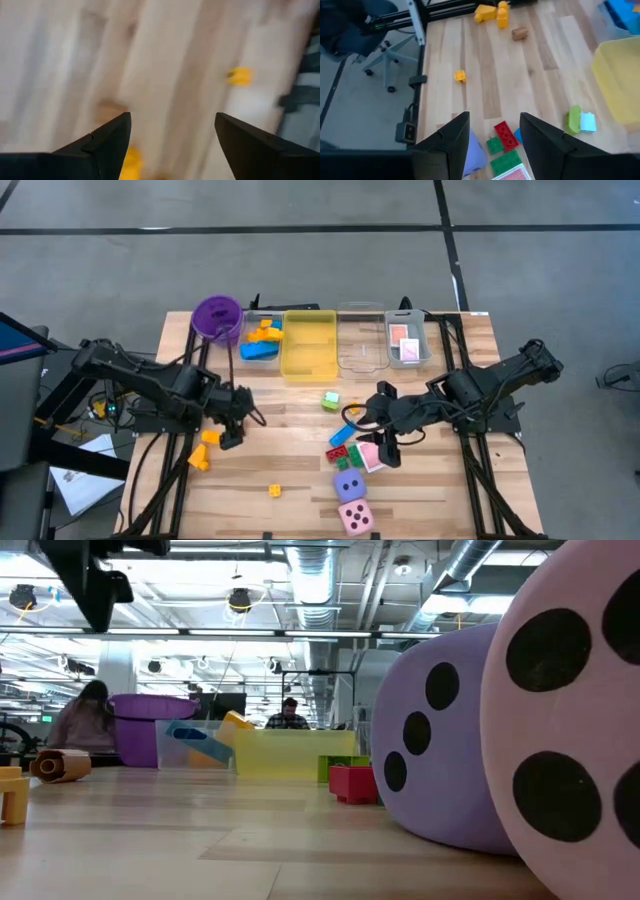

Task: Pick & Place Toys
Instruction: Put the big yellow game piece into the white bin

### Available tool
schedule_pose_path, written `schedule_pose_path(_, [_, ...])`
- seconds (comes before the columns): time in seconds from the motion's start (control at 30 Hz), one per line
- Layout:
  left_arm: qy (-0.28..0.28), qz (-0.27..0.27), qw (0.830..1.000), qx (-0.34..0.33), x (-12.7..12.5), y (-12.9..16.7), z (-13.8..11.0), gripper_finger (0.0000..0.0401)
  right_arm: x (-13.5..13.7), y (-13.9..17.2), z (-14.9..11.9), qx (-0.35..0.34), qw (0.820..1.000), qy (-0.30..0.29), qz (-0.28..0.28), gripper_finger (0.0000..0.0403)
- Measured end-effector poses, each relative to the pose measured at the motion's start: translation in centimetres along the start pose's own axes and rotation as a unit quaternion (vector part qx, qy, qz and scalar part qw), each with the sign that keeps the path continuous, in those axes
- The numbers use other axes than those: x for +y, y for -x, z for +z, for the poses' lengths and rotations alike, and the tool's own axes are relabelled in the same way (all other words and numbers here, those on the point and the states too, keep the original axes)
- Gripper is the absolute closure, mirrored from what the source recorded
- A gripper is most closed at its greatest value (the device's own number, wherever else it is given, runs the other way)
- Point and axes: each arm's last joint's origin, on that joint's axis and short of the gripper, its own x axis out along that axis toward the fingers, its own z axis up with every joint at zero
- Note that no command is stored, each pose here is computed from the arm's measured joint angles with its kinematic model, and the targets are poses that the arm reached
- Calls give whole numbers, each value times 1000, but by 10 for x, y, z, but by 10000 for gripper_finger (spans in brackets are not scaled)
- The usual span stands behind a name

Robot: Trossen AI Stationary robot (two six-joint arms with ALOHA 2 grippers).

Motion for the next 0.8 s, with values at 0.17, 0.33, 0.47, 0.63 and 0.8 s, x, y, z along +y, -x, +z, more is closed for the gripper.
schedule_pose_path(0.17, [-27,35,999,7,4,-2,-4,119,-2,0,1,-14,999,-16,-27,235])
schedule_pose_path(0.33, [-44,47,997,33,10,-14,-12,119,-1,-8,1,-25,997,-15,-66,235])
schedule_pose_path(0.47, [-36,17,995,86,13,-26,-22,119,2,-19,1,-22,997,-24,-70,235])
schedule_pose_path(0.63, [-66,0,985,160,19,-35,-36,119,11,-46,-5,3,998,-12,-68,235])
schedule_pose_path(0.8, [-103,15,972,209,25,-41,-50,119,19,-76,-12,38,998,-6,-51,235])
